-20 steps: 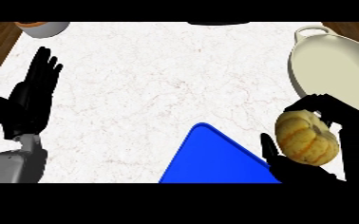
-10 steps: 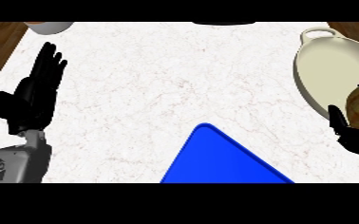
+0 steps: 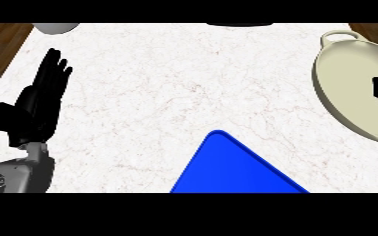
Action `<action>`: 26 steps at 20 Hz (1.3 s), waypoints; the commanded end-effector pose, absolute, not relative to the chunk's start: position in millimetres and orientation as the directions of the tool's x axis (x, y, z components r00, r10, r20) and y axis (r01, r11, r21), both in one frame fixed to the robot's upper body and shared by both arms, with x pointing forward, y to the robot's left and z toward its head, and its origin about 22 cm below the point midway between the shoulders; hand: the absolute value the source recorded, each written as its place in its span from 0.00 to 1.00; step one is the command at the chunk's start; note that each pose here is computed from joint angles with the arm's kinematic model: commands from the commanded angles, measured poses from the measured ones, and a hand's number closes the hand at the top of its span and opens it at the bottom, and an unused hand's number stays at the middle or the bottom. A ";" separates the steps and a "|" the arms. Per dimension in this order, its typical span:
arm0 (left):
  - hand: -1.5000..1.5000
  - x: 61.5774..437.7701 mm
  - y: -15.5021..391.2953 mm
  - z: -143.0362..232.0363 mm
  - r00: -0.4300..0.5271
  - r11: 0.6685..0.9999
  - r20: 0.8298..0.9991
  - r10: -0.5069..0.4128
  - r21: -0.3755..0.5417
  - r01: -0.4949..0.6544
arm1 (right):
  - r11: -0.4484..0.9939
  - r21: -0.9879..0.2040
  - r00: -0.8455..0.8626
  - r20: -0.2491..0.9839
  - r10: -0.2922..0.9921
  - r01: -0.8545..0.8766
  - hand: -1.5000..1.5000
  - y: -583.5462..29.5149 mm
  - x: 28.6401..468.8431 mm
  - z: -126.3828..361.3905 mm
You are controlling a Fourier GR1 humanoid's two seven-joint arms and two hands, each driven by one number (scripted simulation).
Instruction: Pick the squash from the tray and place it in the pot
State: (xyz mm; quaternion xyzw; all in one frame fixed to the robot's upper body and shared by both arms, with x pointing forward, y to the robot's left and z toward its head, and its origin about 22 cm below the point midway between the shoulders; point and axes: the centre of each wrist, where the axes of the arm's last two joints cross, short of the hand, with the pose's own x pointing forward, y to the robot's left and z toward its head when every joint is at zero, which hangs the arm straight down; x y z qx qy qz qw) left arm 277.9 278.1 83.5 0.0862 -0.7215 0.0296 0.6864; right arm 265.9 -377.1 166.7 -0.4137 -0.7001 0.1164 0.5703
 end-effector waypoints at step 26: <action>0.50 289.9 274.5 82.6 -0.060 0.987 0.994 -0.092 0.083 -0.135 | 0.731 -0.601 0.060 0.784 0.618 0.324 0.00 -457.7 349.2 55.6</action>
